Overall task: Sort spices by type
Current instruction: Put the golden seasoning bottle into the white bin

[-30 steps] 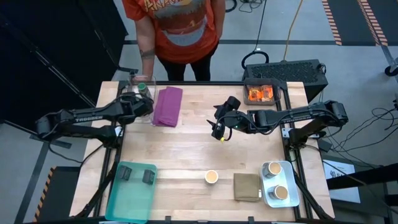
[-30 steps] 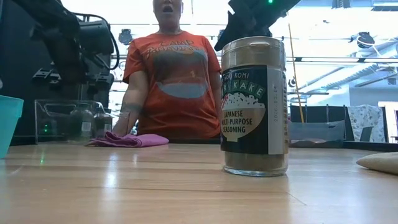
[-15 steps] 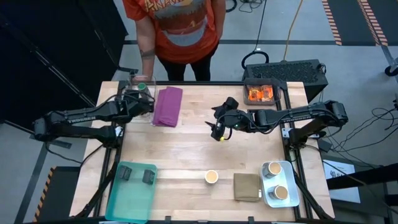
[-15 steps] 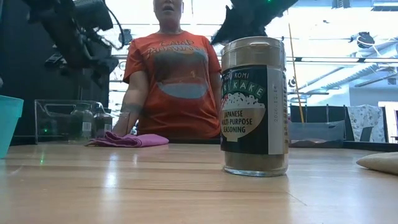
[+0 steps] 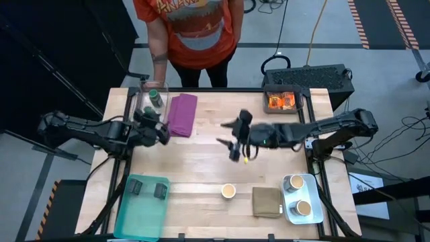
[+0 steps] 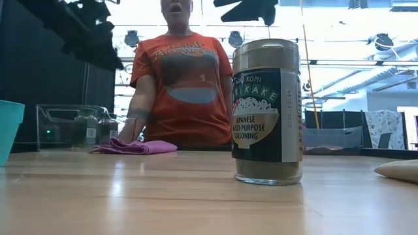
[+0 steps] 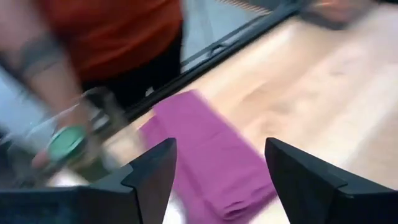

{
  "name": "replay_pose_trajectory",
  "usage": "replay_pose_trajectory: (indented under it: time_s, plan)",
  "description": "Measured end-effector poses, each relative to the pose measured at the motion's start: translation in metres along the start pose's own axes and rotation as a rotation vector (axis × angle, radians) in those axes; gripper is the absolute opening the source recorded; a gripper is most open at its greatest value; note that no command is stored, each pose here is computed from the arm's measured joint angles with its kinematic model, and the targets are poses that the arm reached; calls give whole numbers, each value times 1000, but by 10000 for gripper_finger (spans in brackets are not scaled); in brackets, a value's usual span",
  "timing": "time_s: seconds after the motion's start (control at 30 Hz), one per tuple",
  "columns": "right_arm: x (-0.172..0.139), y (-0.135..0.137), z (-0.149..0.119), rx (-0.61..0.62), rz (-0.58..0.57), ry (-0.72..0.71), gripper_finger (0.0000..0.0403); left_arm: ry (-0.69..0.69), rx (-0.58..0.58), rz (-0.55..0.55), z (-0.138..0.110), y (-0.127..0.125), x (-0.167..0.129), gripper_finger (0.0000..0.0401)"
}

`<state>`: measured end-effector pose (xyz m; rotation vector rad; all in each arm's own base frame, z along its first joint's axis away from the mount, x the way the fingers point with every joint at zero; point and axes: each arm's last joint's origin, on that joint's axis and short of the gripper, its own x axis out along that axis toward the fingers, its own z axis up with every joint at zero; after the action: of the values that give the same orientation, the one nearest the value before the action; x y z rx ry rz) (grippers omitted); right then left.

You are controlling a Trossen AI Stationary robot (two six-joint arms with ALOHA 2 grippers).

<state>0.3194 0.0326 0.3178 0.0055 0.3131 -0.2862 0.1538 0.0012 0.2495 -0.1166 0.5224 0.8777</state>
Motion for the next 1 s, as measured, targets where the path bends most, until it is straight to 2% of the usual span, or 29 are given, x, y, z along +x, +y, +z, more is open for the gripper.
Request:
replay_pose_trajectory:
  time_s: [0.1,0.2,0.37,0.47,0.57,0.67,0.73,0.87,1.0]
  plan:
    - [-13,26,-3,65,45,26,236,-82,90,-99,7,-12,-8,251]
    - [-30,44,9,145,99,75,224,-197,185,-198,17,-24,-17,251]
    - [-55,58,31,242,19,182,209,-344,259,-334,30,-36,-31,251]
    - [-65,55,33,397,-67,291,203,-366,263,-353,32,-38,-33,251]
    - [-72,49,23,571,-130,446,199,-368,262,-354,32,-38,-33,251]
    - [-75,49,10,696,-117,651,196,-368,263,-354,32,-38,-33,251]
    - [-76,54,7,763,-83,731,196,-368,271,-353,32,-38,-33,251]
    - [-78,63,6,879,-59,775,196,-366,275,-352,32,-38,-33,251]
    - [-78,73,4,941,-57,775,196,-366,276,-352,32,-38,-33,251]
